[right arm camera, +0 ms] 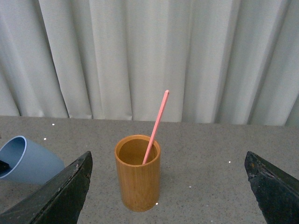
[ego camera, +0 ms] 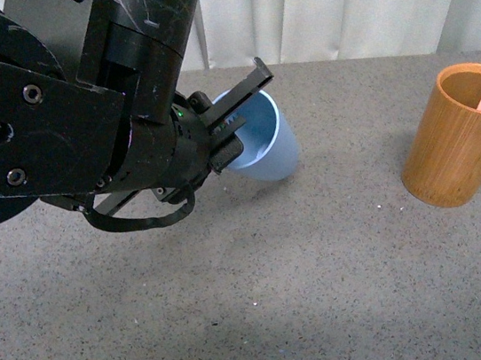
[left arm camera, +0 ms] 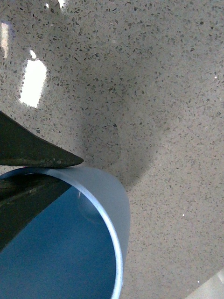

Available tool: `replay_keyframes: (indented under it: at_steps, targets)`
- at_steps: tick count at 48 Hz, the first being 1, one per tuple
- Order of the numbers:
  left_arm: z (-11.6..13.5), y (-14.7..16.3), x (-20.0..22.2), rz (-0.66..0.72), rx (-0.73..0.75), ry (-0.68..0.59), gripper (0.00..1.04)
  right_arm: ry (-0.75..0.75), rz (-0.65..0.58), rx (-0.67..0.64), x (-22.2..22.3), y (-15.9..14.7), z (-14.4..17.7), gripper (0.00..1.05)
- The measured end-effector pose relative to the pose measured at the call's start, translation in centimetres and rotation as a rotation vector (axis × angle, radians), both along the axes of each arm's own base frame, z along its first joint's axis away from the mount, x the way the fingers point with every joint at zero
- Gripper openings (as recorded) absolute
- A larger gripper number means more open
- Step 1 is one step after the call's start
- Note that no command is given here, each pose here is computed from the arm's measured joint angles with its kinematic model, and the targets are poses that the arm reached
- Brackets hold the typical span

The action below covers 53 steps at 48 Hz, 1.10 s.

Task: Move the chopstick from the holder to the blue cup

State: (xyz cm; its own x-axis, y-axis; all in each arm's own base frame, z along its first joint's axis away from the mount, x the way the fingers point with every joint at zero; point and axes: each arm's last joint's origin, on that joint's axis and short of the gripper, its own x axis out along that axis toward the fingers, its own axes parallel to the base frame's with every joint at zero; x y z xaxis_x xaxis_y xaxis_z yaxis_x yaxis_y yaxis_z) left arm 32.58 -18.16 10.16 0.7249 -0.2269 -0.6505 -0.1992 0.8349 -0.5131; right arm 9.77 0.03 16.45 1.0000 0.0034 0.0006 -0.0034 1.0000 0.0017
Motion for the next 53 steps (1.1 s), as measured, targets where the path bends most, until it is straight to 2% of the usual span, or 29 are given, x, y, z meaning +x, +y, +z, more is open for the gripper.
replay_keyframes:
  at_steps: [45, 53]
  targets:
    - [-0.64, -0.68, -0.63, -0.014, 0.065, 0.016, 0.04, 0.000, 0.000, 0.000, 0.00, 0.00, 0.00, 0.95]
    - [-0.66, -0.70, -0.66, -0.016, 0.069, 0.017, 0.25, 0.000, 0.000, 0.000, 0.00, 0.00, 0.00, 0.95]
